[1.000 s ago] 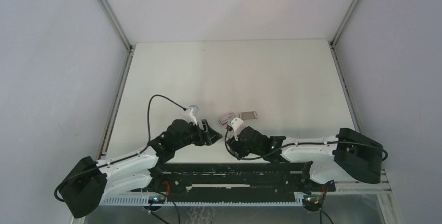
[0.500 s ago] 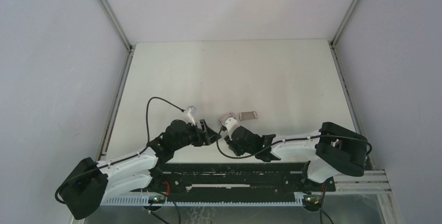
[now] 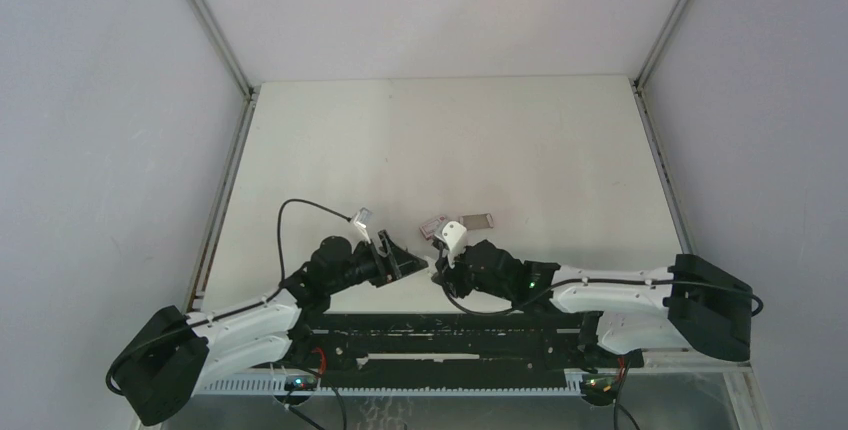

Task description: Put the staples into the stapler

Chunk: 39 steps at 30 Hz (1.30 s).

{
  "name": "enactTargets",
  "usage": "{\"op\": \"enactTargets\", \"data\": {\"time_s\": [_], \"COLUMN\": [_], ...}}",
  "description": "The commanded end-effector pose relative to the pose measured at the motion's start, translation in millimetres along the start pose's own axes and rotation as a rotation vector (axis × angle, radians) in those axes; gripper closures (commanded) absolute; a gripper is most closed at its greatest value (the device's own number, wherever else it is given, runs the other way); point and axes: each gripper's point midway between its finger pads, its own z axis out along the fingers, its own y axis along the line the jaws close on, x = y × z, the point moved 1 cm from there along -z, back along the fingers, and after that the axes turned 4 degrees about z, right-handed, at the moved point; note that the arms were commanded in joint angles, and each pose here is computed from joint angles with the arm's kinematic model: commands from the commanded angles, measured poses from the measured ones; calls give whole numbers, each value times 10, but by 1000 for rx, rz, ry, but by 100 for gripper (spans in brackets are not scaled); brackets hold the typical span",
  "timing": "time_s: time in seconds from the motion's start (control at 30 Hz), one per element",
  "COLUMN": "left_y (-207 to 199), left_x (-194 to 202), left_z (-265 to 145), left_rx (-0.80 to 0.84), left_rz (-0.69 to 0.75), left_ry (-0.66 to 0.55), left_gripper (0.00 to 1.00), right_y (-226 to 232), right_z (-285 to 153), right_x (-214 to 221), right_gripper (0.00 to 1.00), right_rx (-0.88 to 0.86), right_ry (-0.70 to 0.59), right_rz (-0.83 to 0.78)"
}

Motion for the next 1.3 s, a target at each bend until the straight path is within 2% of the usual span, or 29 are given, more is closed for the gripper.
{"op": "enactTargets", "data": {"time_s": [0.0, 0.13, 0.3, 0.8, 0.87, 1.0, 1.07, 1.23, 1.27], "left_y": [-308, -472, -502, -538, -570, -632, -656, -705, -720], "left_x": [-62, -105, -65, 35, 42, 49, 43, 26, 22], "left_z": [-58, -90, -91, -74, -74, -81, -88, -118, -131], "left_rx": [144, 204, 215, 235, 251, 292, 307, 337, 346], "left_rz": [-69, -73, -72, -64, -68, -83, -82, -49, -34], "left_ry": [-13, -15, 18, 94, 105, 113, 110, 98, 94], "left_gripper": [20, 22, 32, 42, 45, 61, 70, 88, 91], "right_y": [174, 192, 204, 261, 274, 275, 265, 291, 299], "right_z": [-109, -132, -159, -234, -238, -244, -257, -375, -411], "right_x": [-271, -280, -340, -426, -435, -440, -447, -469, -475], "right_gripper": [98, 98, 99, 99, 99, 98, 91, 49, 43], "right_rx": [-95, -106, -109, -140, -145, -145, -138, -160, -173], "right_ry": [-114, -118, -142, -174, -177, -179, -180, -181, -179], "right_rz": [-34, -48, -55, -72, -74, -66, -54, -14, 1]}}
